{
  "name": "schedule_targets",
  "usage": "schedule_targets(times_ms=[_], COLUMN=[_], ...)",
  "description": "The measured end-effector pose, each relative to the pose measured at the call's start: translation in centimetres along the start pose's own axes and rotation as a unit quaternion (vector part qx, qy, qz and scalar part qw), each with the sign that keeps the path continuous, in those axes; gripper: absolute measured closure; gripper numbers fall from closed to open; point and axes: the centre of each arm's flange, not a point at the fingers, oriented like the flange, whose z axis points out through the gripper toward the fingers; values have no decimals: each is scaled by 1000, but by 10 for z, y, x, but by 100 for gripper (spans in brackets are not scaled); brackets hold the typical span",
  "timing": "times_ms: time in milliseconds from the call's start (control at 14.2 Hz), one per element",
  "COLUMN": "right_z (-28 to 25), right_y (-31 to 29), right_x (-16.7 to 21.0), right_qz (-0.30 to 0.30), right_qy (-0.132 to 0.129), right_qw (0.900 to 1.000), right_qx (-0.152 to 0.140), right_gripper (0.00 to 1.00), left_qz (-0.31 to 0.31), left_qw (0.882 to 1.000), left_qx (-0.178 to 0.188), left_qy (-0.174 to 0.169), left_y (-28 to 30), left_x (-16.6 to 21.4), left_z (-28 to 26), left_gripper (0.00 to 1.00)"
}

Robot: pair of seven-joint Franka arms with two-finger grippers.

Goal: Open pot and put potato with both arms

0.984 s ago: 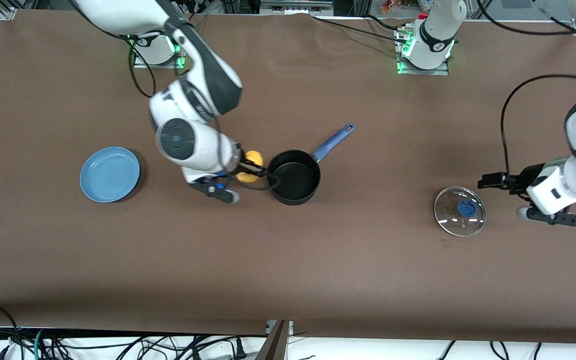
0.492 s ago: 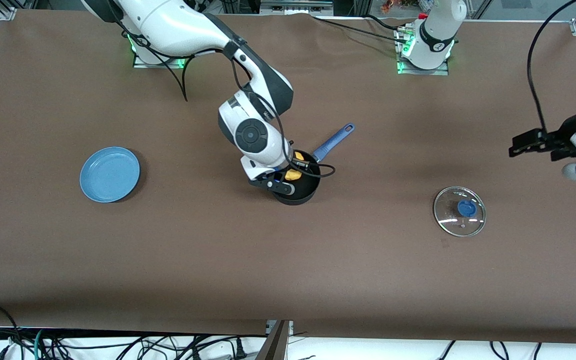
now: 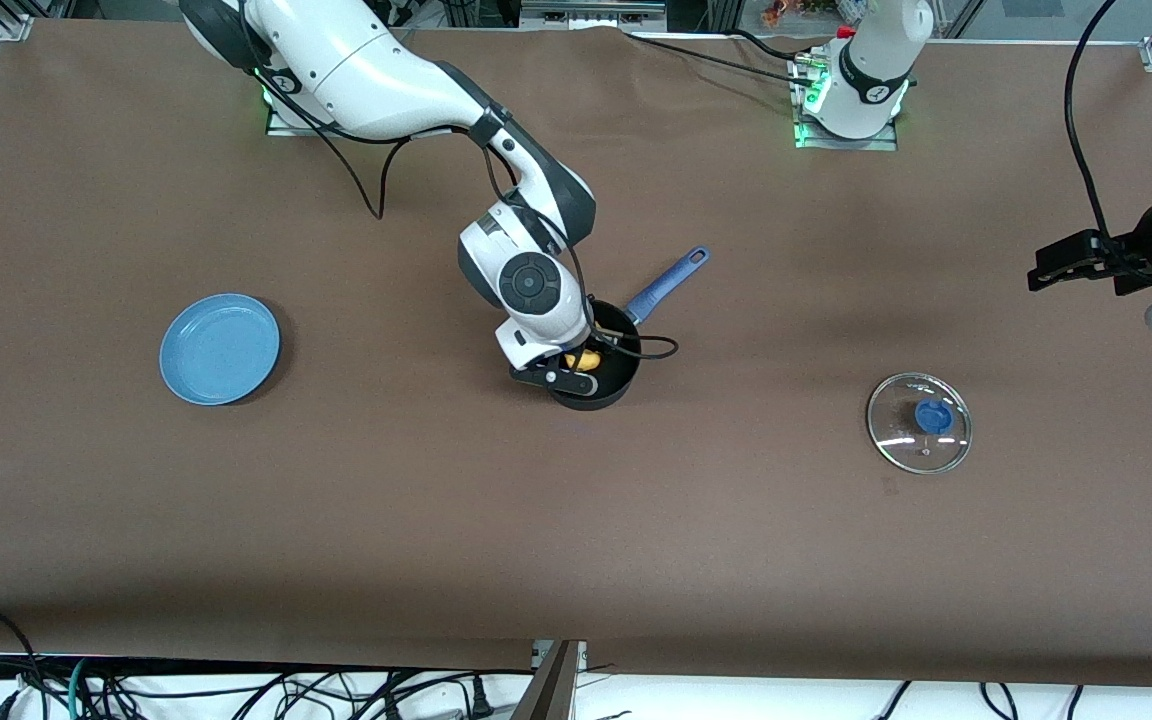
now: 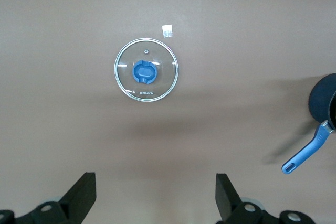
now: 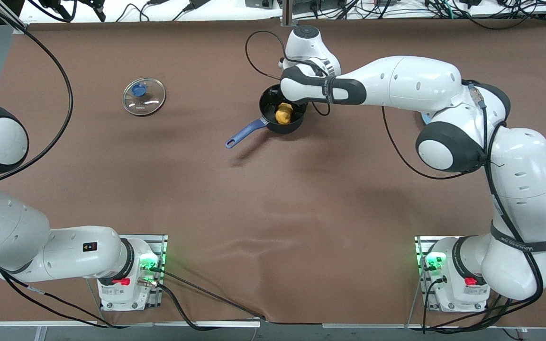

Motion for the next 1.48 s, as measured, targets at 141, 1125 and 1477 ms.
schedule_targets(times_ms=[141, 1125, 1477], right_z=[-7, -360, -394], right_y=[-5, 202, 364], right_x=[-1, 84, 117], right_qz=[-10, -68, -125], right_qy=[12, 32, 25], right_qw=[1000, 994, 989], right_qx=[-1, -81, -68], right_gripper=[14, 0, 0], left_qz=[-1, -5, -5], left_qw=[1000, 1000, 1000], left_qx=[0, 0, 0], left_qy=[-1, -1, -1], left_y=[0, 0, 0], left_x=[0, 1, 1], left_z=[1, 1, 1], left_gripper=[0, 0, 0])
